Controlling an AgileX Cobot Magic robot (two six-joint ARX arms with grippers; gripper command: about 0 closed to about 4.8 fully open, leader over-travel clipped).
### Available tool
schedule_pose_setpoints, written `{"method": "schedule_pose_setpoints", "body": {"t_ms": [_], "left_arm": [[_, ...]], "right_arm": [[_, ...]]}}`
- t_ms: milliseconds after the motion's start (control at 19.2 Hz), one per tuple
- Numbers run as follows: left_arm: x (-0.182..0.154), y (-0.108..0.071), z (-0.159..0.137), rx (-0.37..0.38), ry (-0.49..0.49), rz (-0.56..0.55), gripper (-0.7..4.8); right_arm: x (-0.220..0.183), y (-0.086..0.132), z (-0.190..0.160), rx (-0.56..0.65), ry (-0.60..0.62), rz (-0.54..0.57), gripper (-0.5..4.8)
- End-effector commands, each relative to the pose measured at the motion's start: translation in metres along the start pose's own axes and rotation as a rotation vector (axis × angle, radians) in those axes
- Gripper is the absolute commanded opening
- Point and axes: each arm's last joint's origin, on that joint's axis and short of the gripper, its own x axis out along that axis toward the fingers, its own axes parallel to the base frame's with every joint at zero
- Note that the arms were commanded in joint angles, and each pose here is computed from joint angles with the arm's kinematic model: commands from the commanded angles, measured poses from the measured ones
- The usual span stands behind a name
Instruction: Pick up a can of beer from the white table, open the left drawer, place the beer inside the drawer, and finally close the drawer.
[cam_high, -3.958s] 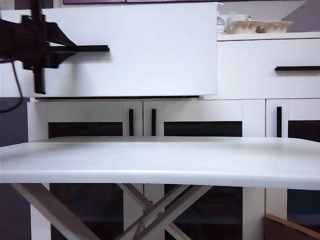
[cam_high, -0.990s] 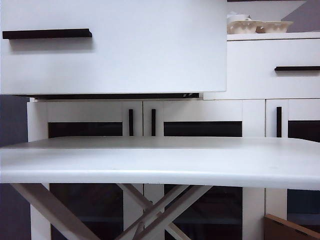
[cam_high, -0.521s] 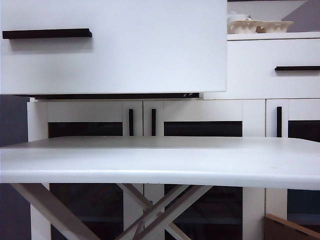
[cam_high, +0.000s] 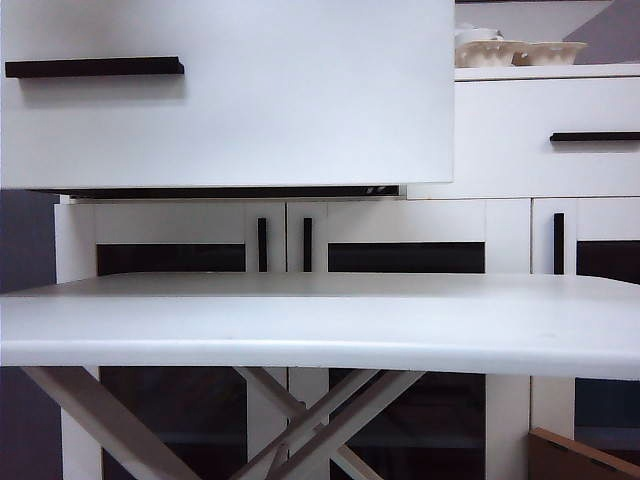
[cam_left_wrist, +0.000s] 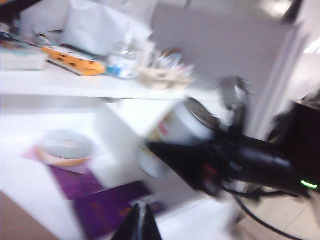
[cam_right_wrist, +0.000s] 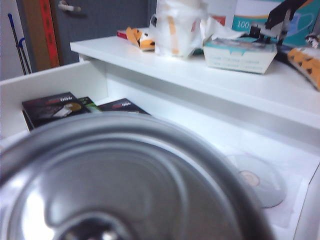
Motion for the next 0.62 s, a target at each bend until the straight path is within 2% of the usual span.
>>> {"method": "schedule_pose_setpoints", "body": {"t_ms": [52,260,625], "left_arm": [[0.019,0.004,0.028,0.078,0.166,0.063,-0.06],[0.035,0.007,0.055,0.212,0.262,0.123,-0.06],[0.046,0.007,0.055,0.218,0.286,0.093,-0.06]], "right_arm": [[-0.002,-0.003,0.013,0.002,-0.095,-0.001,1.48],[0.005,-0.008,0.011,0.001,-0.09,-0.01,1.48],[0.036,-0.01,0.002,0.0,-0.07,0.014,1.49]]}}
